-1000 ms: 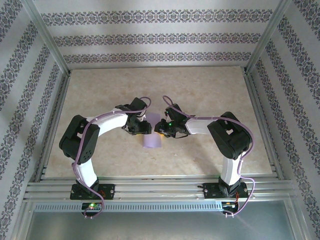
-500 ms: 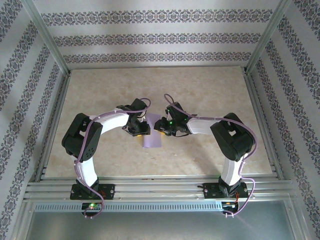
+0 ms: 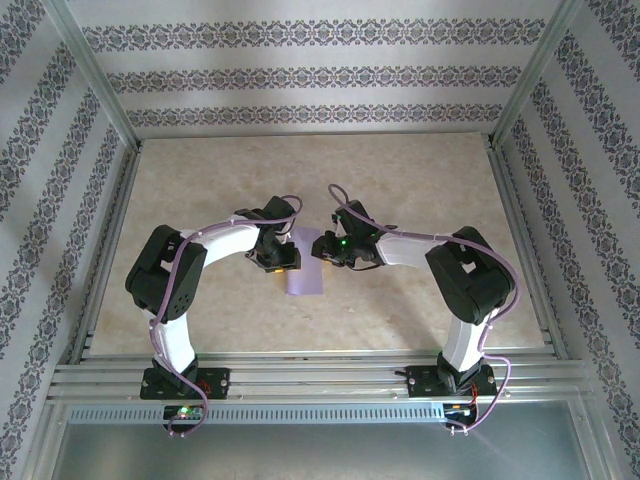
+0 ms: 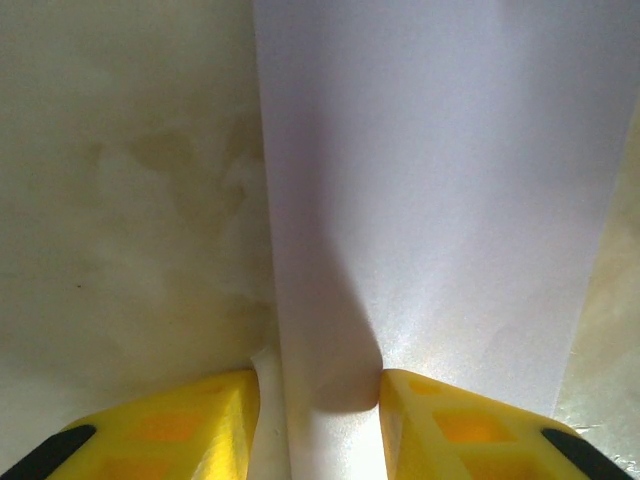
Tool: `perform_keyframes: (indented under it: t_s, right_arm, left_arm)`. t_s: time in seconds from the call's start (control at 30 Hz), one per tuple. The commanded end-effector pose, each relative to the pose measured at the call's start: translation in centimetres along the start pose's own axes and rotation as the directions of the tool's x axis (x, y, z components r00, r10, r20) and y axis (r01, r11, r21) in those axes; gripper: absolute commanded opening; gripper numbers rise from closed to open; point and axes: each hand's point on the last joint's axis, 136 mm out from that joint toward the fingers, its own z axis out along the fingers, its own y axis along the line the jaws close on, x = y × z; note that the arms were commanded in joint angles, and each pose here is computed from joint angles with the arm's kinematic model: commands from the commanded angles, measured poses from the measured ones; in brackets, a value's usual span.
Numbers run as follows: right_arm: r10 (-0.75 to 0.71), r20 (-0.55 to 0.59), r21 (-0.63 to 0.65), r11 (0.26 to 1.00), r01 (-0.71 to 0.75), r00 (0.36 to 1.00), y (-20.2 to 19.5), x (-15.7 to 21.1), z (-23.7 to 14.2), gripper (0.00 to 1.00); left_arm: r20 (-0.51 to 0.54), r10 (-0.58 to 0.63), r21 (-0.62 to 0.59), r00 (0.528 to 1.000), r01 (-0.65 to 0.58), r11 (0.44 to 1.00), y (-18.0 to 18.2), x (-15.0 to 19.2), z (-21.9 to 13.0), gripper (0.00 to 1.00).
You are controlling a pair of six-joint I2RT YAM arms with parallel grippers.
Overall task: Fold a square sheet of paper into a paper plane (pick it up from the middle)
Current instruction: Hold the square sheet of paper at the center of the table.
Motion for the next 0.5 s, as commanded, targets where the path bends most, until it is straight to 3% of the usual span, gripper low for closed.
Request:
perform_keyframes:
  t_s: [0.0, 0.47]
  right_arm:
    - [-0.03, -0.008, 0.006, 1.0, 0.031, 1.0, 0.6, -0.1, 0.6, 0.28]
    - [-0.02, -0.049, 0.05, 0.999, 0.022, 0.999, -0.3, 0.1, 1.7, 0.22]
  left_arm:
    - [-0.039, -0.014, -0.063, 0.999, 0.012, 0.998, 1.6, 0.5, 1.4, 0.39]
    - [-0.053, 0.027, -0.067, 0.998, -0.031, 0.997, 1.7, 0.7, 1.6, 0.39]
